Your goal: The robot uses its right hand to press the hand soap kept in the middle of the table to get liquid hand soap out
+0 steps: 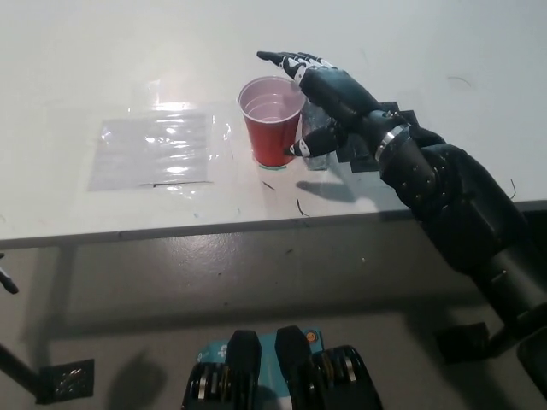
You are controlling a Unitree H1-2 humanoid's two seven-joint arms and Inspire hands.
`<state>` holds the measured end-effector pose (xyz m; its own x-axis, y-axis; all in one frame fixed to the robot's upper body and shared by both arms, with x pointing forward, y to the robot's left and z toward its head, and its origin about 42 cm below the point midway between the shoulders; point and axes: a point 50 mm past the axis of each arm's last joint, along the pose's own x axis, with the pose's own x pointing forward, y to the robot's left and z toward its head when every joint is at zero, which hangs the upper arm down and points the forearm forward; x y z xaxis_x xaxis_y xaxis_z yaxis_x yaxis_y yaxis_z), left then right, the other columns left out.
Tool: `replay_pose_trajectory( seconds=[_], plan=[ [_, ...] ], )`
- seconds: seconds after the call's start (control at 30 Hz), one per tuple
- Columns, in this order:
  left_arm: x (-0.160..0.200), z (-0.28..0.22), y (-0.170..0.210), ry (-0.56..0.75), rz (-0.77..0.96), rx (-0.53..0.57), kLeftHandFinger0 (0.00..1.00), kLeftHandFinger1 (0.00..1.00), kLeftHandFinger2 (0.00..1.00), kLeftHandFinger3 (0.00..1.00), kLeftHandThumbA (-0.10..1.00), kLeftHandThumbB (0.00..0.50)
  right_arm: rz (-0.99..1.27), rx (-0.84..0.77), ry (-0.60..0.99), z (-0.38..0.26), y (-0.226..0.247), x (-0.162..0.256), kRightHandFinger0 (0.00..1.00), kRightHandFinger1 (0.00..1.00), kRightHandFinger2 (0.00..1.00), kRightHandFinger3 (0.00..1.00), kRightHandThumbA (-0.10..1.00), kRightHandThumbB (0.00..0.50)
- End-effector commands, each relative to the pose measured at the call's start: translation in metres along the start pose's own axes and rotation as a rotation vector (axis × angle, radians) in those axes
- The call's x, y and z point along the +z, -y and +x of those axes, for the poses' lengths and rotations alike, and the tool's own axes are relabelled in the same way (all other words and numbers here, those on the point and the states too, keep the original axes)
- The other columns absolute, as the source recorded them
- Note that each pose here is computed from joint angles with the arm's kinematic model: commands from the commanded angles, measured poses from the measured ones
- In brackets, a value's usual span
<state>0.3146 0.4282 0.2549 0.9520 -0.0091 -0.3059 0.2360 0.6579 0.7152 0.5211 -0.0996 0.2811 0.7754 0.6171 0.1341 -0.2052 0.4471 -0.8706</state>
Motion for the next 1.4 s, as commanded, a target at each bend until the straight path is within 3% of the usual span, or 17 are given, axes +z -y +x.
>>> replay_pose_trajectory(
  seconds=[0.0, 0.2, 0.37, 0.43, 0.47, 0.6, 0.77, 0.93, 1.27, 1.33, 1.37],
  plan=[
    [0.009, -0.003, -0.021, -0.008, 0.042, 0.05, 1.0, 1.0, 1.0, 0.75, 1.0, 0.168, 0.018, 0.059, -0.016, -0.006, -0.026, -0.009, 1.0, 1.0, 1.0, 1.0, 1.0, 0.348],
    [0.015, 0.0, -0.026, 0.011, 0.034, 0.05, 1.0, 1.0, 1.0, 0.73, 1.0, 0.151, -0.027, 0.096, -0.047, -0.009, -0.033, -0.017, 1.0, 1.0, 1.0, 1.0, 1.0, 0.362],
    [0.019, 0.002, -0.029, 0.017, 0.038, 0.062, 1.0, 1.0, 1.0, 0.71, 1.0, 0.165, -0.114, 0.116, -0.06, -0.012, -0.033, -0.021, 1.0, 1.0, 1.0, 1.0, 1.0, 0.358],
    [0.02, 0.002, -0.029, 0.016, 0.039, 0.067, 1.0, 1.0, 1.0, 0.71, 1.0, 0.16, -0.178, 0.143, -0.08, -0.014, -0.035, -0.023, 1.0, 1.0, 1.0, 1.0, 1.0, 0.381],
    [0.021, 0.003, -0.03, 0.022, 0.039, 0.065, 1.0, 1.0, 1.0, 0.7, 1.0, 0.158, -0.217, 0.17, -0.095, -0.015, -0.035, -0.026, 1.0, 1.0, 1.0, 1.0, 1.0, 0.421],
    [0.023, 0.004, -0.031, 0.023, 0.047, 0.062, 1.0, 1.0, 1.0, 0.74, 1.0, 0.177, -0.305, 0.242, -0.126, -0.02, -0.035, -0.037, 1.0, 1.0, 1.0, 1.0, 1.0, 0.454],
    [0.023, 0.004, -0.033, 0.024, 0.045, 0.066, 1.0, 1.0, 1.0, 0.76, 1.0, 0.192, -0.363, 0.274, -0.149, -0.026, -0.032, -0.041, 1.0, 1.0, 1.0, 1.0, 1.0, 0.436],
    [0.025, 0.003, -0.037, 0.025, 0.048, 0.08, 1.0, 1.0, 1.0, 0.74, 1.0, 0.194, -0.397, 0.295, -0.173, -0.029, -0.033, -0.042, 1.0, 1.0, 1.0, 1.0, 1.0, 0.468],
    [0.03, 0.002, -0.045, 0.042, 0.047, 0.094, 1.0, 1.0, 1.0, 0.74, 1.0, 0.18, -0.324, 0.274, -0.189, -0.032, -0.046, -0.043, 1.0, 1.0, 1.0, 1.0, 1.0, 0.474],
    [0.033, 0.002, -0.046, 0.044, 0.058, 0.098, 1.0, 1.0, 1.0, 0.74, 1.0, 0.198, -0.298, 0.256, -0.189, -0.033, -0.053, -0.043, 1.0, 1.0, 1.0, 1.0, 1.0, 0.476],
    [0.034, 0.002, -0.047, 0.046, 0.058, 0.099, 1.0, 1.0, 1.0, 0.74, 1.0, 0.179, -0.287, 0.25, -0.188, -0.034, -0.056, -0.042, 1.0, 1.0, 1.0, 1.0, 1.0, 0.463]
  ],
)
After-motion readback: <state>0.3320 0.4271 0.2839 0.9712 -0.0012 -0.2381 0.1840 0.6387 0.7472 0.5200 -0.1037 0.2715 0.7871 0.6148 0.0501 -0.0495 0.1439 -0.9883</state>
